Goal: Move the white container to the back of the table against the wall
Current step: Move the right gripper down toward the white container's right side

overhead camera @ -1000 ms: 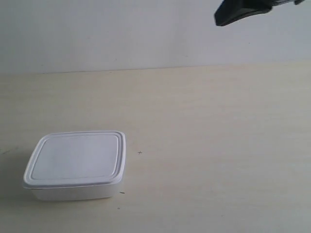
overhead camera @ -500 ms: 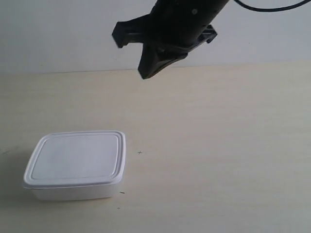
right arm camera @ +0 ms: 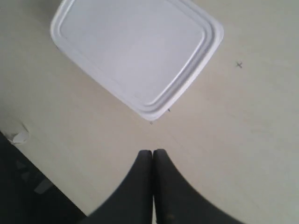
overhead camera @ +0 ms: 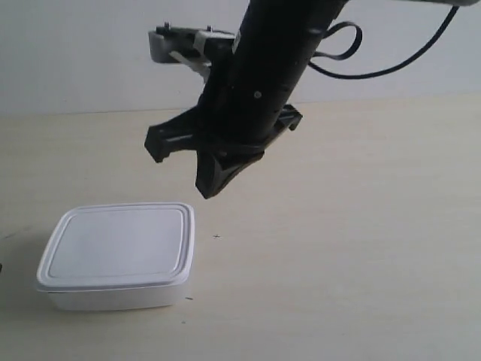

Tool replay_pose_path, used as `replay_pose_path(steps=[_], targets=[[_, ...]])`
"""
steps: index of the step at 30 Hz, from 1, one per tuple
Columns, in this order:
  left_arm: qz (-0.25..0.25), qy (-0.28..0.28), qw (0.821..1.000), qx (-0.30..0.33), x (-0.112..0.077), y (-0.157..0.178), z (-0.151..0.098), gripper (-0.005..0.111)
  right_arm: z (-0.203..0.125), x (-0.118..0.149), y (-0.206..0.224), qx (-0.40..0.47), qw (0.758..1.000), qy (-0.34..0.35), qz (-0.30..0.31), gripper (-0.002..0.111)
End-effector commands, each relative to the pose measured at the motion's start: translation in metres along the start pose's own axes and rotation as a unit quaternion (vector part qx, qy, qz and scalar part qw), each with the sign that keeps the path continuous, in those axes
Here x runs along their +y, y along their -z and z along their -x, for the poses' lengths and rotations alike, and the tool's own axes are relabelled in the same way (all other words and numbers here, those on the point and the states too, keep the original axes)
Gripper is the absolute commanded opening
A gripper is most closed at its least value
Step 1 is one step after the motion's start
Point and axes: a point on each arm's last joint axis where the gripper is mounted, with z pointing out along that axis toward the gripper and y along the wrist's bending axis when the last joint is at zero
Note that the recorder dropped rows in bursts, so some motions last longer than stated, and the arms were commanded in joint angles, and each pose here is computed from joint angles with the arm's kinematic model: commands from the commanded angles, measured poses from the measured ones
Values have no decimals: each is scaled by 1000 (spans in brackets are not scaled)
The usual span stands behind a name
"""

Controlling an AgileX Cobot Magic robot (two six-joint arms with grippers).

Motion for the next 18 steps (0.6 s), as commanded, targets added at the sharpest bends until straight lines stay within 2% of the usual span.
replay_pose_path(steps=[1, 6, 10, 14, 18], targets=[[-9, 18, 1000, 0, 2, -7, -11, 0, -10, 0, -22, 16, 999, -4, 28, 0], [-16, 44, 999, 4, 7, -25, -25, 0, -22, 1, -46, 23, 999, -18, 42, 0], [-18, 64, 998, 4, 11, -38, -32, 0, -26, 16, -64, 25, 999, -8, 44, 0], [-12, 71, 997, 6, 14, -46, -31, 0, -26, 29, -87, 29, 998, -11, 59, 0], [-4, 77, 997, 7, 17, -54, -27, 0, -24, 27, -110, 35, 996, -39, 72, 0]])
